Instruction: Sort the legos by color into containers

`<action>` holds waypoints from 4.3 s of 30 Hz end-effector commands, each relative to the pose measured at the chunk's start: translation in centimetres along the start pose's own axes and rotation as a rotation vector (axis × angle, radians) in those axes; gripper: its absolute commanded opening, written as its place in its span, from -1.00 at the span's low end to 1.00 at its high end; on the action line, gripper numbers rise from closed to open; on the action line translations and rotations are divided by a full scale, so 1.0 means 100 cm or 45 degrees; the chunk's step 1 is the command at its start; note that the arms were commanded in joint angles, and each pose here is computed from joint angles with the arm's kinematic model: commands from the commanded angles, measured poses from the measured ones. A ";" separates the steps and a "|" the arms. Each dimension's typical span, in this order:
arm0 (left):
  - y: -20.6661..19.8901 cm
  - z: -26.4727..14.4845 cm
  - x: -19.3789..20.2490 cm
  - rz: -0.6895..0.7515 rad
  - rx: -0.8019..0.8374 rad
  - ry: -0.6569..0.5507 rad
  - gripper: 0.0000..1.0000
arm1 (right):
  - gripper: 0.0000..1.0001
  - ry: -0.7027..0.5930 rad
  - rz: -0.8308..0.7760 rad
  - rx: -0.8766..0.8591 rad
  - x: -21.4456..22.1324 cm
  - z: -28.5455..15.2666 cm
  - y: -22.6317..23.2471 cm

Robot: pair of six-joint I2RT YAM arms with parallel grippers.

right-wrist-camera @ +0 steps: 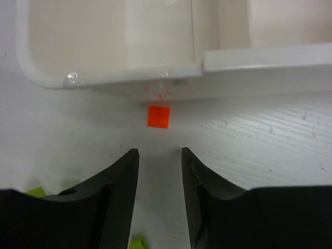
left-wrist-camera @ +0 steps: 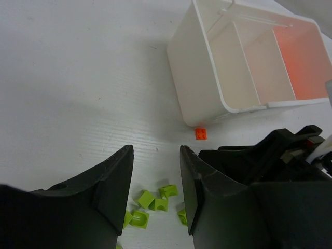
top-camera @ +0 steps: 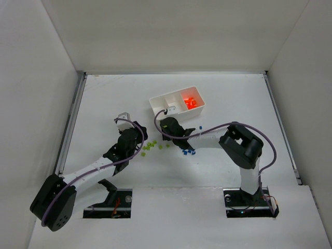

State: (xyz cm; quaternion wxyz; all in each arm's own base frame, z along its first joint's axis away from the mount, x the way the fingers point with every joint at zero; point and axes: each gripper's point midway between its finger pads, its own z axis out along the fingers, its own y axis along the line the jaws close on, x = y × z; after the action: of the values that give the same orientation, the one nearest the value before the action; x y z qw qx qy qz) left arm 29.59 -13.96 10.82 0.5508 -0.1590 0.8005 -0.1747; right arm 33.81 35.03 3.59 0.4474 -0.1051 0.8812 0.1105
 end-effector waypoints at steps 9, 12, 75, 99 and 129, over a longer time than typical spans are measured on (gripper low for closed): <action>-0.007 0.000 -0.008 -0.047 0.050 -0.047 -0.24 | -0.14 -0.145 0.046 0.091 -0.025 0.018 0.003; -0.007 0.000 -0.009 -0.048 0.051 -0.045 -0.24 | -0.15 -0.156 0.044 0.094 -0.026 0.018 0.004; -0.090 0.056 0.083 0.252 -0.098 0.135 -0.47 | -0.19 -0.302 0.349 0.052 -0.041 -0.134 -0.098; -0.067 0.085 0.093 0.377 -0.318 0.060 -0.39 | -0.17 -0.346 0.478 0.021 -0.033 -0.138 -0.131; -0.146 0.033 0.056 0.275 0.032 0.062 -0.77 | -0.17 -0.386 0.528 0.086 -0.036 -0.141 -0.153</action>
State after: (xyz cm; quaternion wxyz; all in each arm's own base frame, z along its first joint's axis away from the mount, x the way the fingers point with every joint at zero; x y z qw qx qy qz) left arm 32.03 -28.26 7.21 0.5270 -0.0625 0.8438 -0.0798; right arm 28.71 17.23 11.64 0.5248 0.0861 0.8290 0.1731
